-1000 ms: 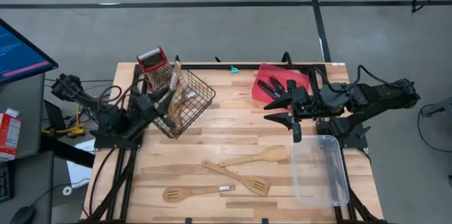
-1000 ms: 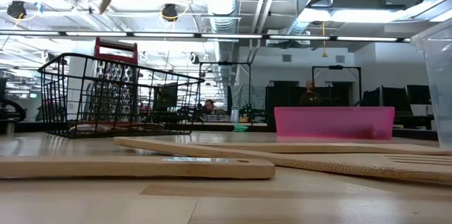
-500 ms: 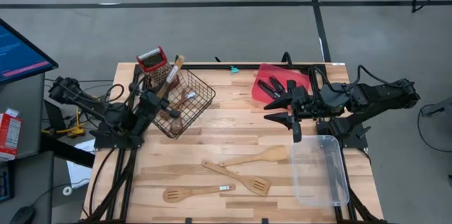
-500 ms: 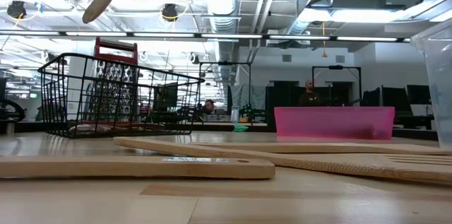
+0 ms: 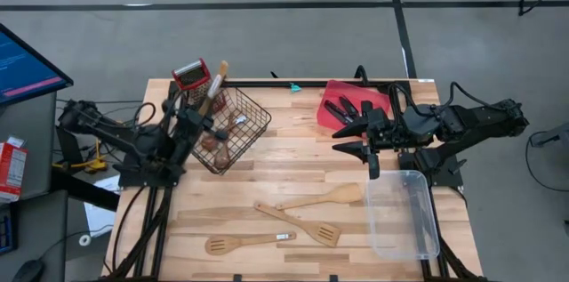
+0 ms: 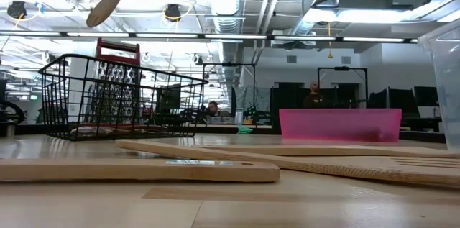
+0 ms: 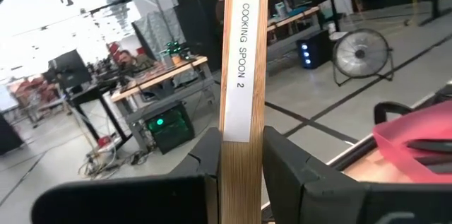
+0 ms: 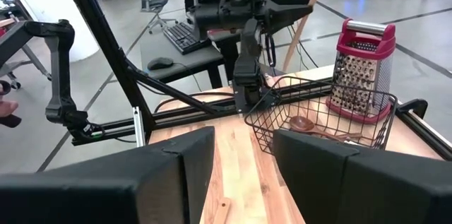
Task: Pick & Place Kitchen Items
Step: Put the top brown serving spoon into the black wire basket
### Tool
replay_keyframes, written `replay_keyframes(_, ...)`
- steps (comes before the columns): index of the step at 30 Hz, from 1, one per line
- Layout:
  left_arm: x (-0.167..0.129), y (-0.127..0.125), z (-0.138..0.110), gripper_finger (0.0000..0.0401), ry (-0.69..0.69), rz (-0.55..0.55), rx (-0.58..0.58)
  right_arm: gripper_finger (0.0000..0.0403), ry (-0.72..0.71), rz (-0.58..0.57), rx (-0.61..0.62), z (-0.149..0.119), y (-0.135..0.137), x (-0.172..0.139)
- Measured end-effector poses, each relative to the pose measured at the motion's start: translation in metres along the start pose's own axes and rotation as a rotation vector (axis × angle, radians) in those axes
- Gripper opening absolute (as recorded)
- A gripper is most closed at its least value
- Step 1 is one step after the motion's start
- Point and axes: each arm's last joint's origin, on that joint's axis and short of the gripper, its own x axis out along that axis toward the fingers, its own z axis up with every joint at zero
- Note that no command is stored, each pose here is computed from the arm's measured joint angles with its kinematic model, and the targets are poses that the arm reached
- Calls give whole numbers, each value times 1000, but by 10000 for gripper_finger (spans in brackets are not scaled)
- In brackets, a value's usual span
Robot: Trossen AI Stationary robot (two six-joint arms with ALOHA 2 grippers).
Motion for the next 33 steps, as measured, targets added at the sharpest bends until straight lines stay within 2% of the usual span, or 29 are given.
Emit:
replay_keyframes(6, 10, 1, 0, 47, 2, 37, -8, 161, -4, -21, 5, 1, -4, 1)
replay_keyframes(15, 16, 4, 4, 47, -88, -47, -67, 161, -9, -44, 13, 3, -9, 2)
replay_keyframes(18, 16, 2, 4, 47, -125, -92, -64, 161, -9, -43, 13, 3, -9, 2)
replay_keyframes(24, 16, -2, 8, 47, -244, -249, -106, 161, -9, -42, 13, 3, -9, 2)
replay_keyframes(31, 18, -15, -3, 47, -261, -431, -56, 161, -8, -39, 13, 3, -9, 2)
replay_keyframes(33, 18, -19, -7, 47, -240, -445, -27, 161, -8, -39, 13, 2, -9, 2)
